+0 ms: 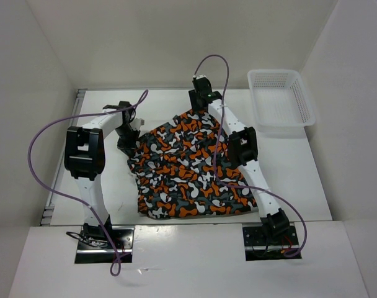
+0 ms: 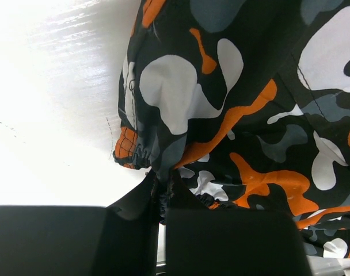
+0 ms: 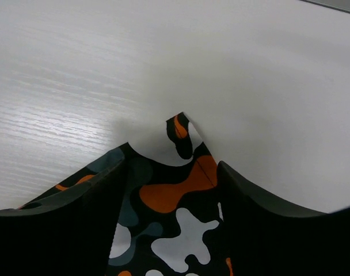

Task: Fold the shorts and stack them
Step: Fold the shorts

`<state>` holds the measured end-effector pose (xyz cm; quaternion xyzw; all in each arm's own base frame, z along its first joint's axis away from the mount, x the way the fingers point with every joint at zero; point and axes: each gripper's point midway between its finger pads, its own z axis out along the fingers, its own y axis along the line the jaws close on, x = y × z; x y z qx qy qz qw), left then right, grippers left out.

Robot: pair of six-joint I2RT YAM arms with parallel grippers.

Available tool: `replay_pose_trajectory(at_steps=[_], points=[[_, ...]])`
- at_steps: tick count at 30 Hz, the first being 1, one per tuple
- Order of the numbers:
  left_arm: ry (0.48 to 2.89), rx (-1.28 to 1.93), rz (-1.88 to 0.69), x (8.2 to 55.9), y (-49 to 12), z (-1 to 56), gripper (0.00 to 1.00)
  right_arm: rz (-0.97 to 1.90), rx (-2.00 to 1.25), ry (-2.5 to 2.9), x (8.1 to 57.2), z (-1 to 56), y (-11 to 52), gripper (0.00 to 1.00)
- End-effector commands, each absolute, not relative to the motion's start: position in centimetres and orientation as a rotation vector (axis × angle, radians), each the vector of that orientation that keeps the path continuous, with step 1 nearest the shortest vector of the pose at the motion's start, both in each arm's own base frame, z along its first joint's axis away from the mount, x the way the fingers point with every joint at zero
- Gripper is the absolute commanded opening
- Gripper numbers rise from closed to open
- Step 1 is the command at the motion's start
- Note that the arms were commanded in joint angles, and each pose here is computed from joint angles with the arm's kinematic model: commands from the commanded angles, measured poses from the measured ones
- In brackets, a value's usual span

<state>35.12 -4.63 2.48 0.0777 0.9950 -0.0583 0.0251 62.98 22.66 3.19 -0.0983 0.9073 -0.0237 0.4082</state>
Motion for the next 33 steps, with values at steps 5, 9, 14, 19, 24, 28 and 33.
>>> replay_pose_trajectory(at_steps=[5,9,14,19,24,28,33], points=[[3.109,0.252,-0.215,34.8,-5.1,2.3,0.00,0.134,-0.402,2.535,58.4,-3.3,22.8,0.51],[3.109,0.252,-0.215,34.8,-5.1,2.3,0.00,0.247,-0.455,2.540,57.7,-2.1,23.7,0.35],[3.090,0.253,-0.214,34.7,-5.1,3.0,0.00,0.352,-0.499,2.643,53.9,-2.0,24.0,0.01],[3.098,0.224,-0.199,33.7,-4.2,3.3,0.00,0.321,-0.444,2.706,51.8,0.0,21.2,0.00],[3.052,0.225,-0.182,33.8,-4.1,4.4,0.00,0.322,-0.478,2.760,47.5,2.8,19.8,0.00],[3.045,0.224,-0.167,33.6,-3.9,4.5,0.00,0.308,-0.499,2.690,46.4,7.4,19.1,0.00],[3.045,0.223,-0.139,33.8,-3.6,4.2,0.00,0.366,-0.394,2.578,48.7,9.9,20.4,0.70]])
